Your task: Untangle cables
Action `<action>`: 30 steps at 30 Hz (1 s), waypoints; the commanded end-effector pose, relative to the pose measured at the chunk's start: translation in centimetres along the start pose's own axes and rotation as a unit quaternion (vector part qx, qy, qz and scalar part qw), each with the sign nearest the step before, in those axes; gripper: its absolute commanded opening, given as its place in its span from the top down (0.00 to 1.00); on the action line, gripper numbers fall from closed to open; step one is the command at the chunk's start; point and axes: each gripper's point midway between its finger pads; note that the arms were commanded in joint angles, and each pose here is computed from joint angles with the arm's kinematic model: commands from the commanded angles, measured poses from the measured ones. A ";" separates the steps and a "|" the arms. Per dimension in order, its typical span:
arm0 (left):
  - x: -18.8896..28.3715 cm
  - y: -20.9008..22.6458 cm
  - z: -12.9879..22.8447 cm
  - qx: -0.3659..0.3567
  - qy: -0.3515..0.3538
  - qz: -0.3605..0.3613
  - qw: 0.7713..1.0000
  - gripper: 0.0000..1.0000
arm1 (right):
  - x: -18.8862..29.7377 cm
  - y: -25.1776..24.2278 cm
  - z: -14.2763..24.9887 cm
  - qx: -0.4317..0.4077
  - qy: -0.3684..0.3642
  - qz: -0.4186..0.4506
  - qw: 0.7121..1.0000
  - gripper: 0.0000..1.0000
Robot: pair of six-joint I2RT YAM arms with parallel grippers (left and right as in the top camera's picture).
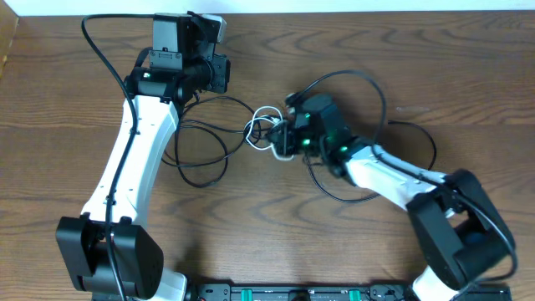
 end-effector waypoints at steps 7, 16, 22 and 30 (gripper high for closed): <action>0.3 -0.8 0.1 -0.035 0.002 0.021 0.999 0.74 | 9.5 5.3 -8.2 0.046 -0.116 -0.064 0.990 0.99; -1.4 -3.1 1.6 -0.036 0.031 0.097 0.994 0.75 | 14.3 9.2 -9.8 0.082 -0.164 -0.085 0.979 0.99; -2.4 -5.3 2.8 -0.052 0.050 0.139 0.988 0.74 | 15.1 9.8 -10.0 0.087 -0.172 -0.089 0.977 0.99; -2.6 -8.7 4.5 -0.107 0.074 0.166 0.978 0.59 | 15.1 9.2 -10.5 0.085 -0.184 -0.071 0.977 0.99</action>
Point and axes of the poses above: each gripper's point midway between its finger pads, its own x axis back along the fingers, its own y axis along the line the jaws close on, z = x × y, and after that the axes turned 6 degrees about x, right-handed
